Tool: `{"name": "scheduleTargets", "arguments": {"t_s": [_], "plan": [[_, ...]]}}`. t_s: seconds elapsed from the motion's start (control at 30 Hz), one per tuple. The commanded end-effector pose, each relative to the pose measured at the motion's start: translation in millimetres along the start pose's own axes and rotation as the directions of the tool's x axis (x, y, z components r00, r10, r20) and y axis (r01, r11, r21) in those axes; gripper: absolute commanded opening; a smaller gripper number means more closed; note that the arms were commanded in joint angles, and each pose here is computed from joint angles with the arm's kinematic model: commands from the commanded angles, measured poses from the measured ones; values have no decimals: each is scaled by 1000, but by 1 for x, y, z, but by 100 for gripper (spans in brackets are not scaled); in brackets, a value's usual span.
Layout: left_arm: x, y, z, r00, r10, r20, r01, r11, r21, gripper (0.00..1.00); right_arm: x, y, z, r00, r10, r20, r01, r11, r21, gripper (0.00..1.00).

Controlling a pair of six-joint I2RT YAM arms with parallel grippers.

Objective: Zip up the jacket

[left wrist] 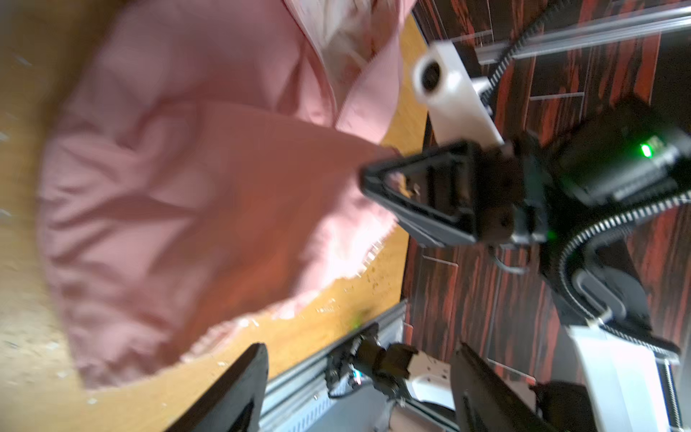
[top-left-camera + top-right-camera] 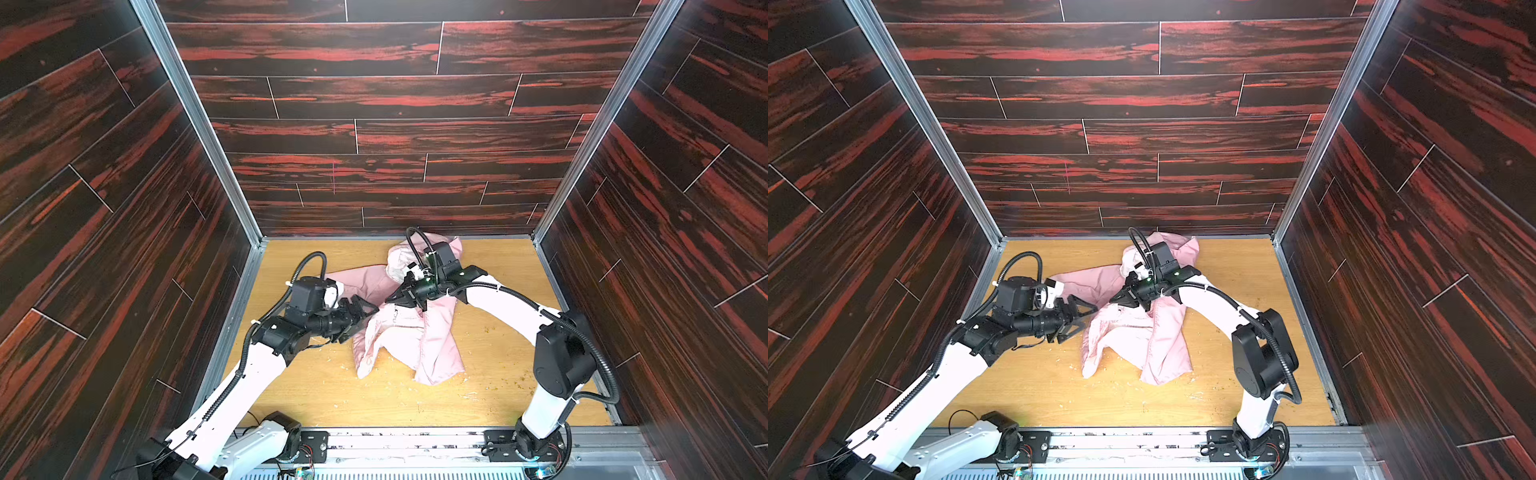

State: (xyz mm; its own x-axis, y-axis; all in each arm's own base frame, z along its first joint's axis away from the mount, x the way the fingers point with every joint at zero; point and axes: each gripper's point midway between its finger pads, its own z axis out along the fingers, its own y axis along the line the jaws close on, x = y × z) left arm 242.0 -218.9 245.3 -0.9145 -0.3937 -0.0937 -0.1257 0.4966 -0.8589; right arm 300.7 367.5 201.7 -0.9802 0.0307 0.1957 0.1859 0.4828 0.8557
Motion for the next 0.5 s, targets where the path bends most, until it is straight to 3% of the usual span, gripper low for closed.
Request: {"name": "scheduleTargets", "arguments": {"t_s": [0.0, 0.27, 0.47], "plan": [[3, -20, 9, 996, -85, 7, 85, 995, 53, 80, 2, -1, 7, 999, 12, -45, -11, 1000, 4, 0], [1, -20, 42, 994, -104, 33, 101, 991, 87, 80, 2, 6, 3, 998, 28, -60, -30, 999, -34, 0], [5, -9, 60, 997, -57, 42, 55, 997, 54, 80, 3, 14, -3, 997, 41, -66, -45, 997, -59, 0]]}}
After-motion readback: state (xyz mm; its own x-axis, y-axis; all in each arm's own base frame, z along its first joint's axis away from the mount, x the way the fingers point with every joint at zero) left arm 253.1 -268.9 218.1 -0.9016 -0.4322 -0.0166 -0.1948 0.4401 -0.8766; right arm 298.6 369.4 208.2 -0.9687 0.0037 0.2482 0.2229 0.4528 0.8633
